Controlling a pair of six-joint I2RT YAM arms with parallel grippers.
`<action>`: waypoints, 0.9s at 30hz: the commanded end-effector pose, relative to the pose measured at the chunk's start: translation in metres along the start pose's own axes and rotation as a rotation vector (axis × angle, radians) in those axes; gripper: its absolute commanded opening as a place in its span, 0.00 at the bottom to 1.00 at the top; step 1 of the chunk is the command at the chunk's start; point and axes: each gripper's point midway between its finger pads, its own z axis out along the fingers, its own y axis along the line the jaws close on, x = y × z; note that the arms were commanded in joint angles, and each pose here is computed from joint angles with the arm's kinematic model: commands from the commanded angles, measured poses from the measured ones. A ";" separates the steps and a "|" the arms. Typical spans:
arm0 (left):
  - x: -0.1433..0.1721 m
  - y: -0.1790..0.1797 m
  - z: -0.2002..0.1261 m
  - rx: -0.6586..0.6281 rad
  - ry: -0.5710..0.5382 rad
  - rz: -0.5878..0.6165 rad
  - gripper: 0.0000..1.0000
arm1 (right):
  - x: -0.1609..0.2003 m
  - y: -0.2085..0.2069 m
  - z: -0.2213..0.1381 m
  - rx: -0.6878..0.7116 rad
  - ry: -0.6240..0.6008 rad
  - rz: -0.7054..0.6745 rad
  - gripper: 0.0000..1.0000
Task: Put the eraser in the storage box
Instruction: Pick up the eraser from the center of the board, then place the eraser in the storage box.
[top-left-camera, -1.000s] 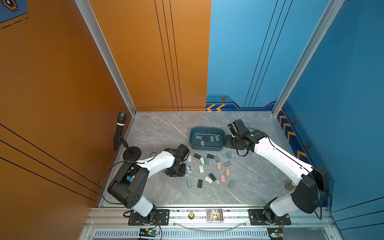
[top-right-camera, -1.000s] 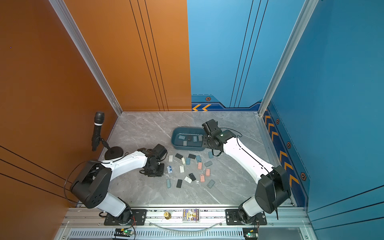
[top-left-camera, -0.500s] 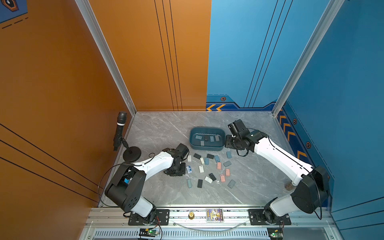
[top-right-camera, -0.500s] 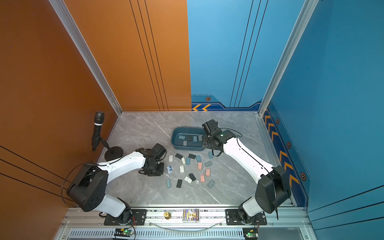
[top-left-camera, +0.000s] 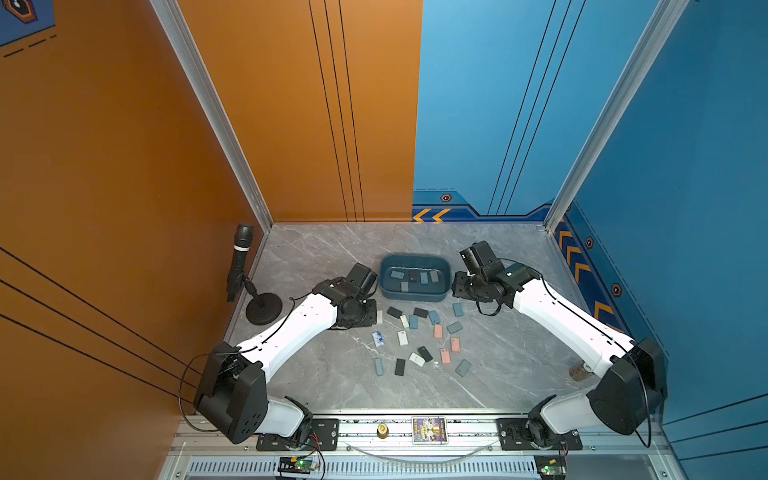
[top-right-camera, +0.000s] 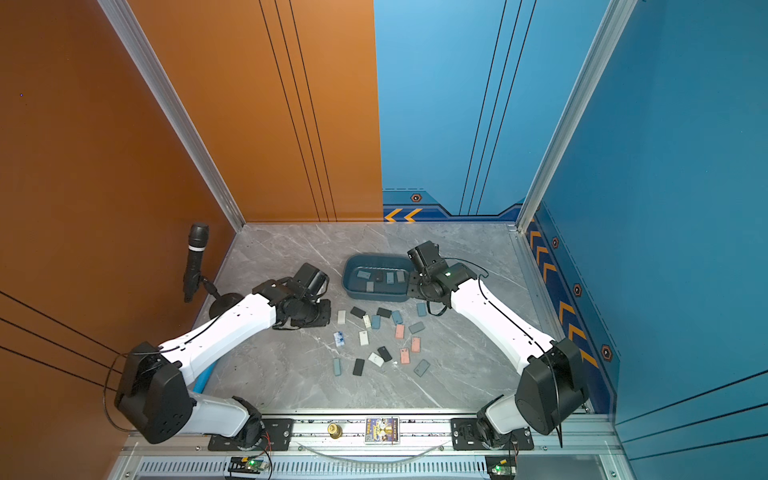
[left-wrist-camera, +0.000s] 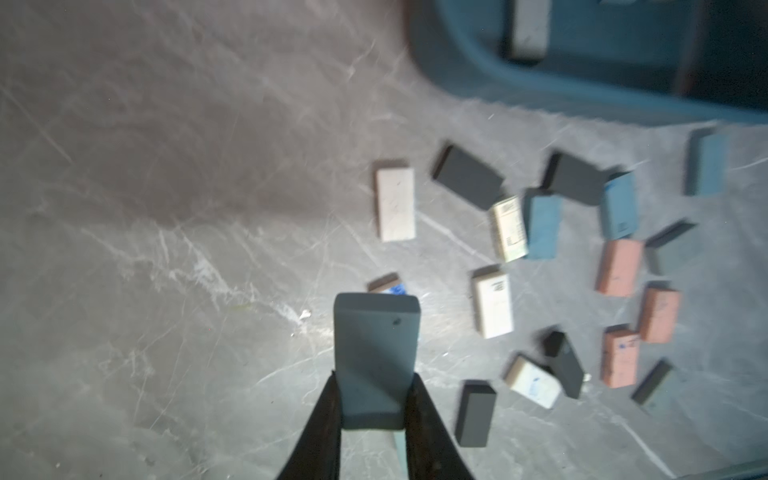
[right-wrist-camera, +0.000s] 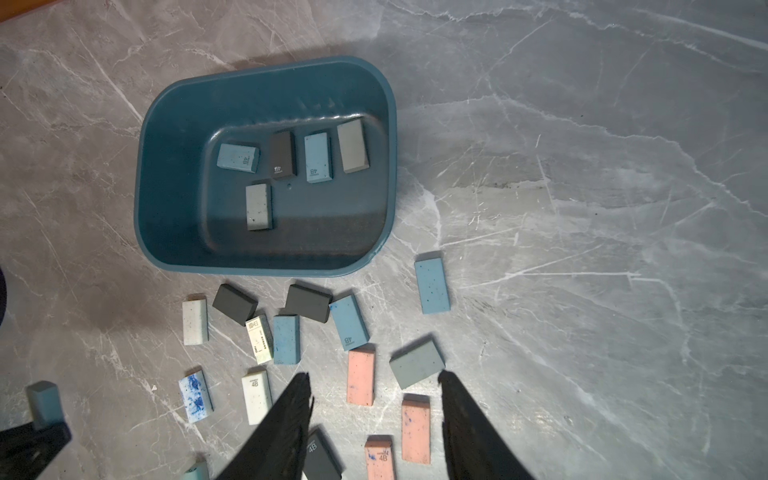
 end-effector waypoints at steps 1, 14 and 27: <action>-0.020 -0.014 -0.001 0.027 0.001 0.037 0.25 | 0.000 -0.011 -0.008 0.018 -0.030 0.033 0.52; -0.094 -0.075 0.041 0.076 -0.003 0.083 0.24 | 0.018 -0.044 -0.031 0.048 -0.061 0.102 0.52; -0.103 -0.122 0.102 0.103 0.059 0.110 0.24 | 0.032 -0.079 -0.047 0.078 -0.081 0.181 0.52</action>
